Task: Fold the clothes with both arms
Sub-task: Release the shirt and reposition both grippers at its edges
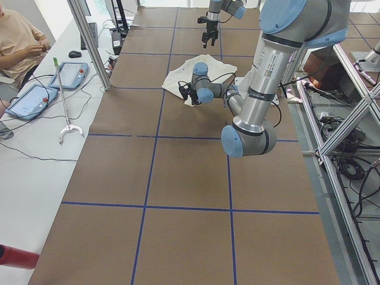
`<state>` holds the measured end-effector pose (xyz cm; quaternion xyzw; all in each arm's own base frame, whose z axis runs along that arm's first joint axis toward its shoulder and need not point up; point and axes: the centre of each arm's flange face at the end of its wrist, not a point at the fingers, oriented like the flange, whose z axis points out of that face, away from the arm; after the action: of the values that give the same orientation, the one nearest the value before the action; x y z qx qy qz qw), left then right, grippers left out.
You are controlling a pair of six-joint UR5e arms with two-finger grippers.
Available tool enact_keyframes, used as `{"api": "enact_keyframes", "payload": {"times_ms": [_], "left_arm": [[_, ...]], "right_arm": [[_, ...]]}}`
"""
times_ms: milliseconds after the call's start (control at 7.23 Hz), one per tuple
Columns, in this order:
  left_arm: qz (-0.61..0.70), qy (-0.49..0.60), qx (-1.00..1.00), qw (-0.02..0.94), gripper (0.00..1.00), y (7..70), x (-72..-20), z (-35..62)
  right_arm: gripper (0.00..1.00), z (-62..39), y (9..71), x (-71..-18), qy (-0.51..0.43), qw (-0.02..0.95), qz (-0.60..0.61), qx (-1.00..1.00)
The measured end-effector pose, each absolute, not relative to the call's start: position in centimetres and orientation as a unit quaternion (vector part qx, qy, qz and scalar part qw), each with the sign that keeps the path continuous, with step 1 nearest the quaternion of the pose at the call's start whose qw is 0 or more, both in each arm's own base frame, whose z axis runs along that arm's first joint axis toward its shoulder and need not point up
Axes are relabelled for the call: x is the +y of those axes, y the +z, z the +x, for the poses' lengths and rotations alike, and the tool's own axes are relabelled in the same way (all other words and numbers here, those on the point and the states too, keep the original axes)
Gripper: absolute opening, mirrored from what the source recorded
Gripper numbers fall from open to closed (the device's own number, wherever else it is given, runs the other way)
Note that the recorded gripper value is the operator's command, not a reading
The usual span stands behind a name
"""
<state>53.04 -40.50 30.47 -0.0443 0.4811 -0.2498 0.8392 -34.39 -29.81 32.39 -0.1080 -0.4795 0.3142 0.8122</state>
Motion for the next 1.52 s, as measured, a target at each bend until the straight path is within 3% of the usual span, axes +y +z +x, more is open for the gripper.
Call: {"api": "enact_keyframes", "payload": {"times_ms": [277,692,830,968,1245,1522], "left_arm": [[0.018,-0.250,0.482,0.839,0.00,29.1,-46.4,50.8],[0.075,-0.297,0.482,0.821,0.00,23.5,-61.3,51.6],[0.086,-0.306,0.488,0.813,0.25,23.1,-65.0,52.2],[0.095,-0.310,0.492,0.808,0.62,23.0,-67.2,52.2],[0.098,-0.297,0.516,0.798,0.64,20.1,-67.7,51.8],[0.072,-0.266,0.546,0.791,0.64,20.1,-63.9,49.4]], "right_arm": [[1.00,-34.3,32.3,-30.0,0.316,0.811,-0.107,-0.480],[1.00,-35.9,31.8,-31.2,0.317,0.808,-0.105,-0.485],[1.00,-36.2,31.5,-31.5,0.317,0.807,-0.104,-0.488],[1.00,-36.6,31.2,-31.7,0.316,0.805,-0.104,-0.490],[1.00,-39.1,30.8,-32.5,0.314,0.806,-0.107,-0.491],[1.00,-43.2,31.3,-31.8,0.310,0.815,-0.100,-0.480]]}}
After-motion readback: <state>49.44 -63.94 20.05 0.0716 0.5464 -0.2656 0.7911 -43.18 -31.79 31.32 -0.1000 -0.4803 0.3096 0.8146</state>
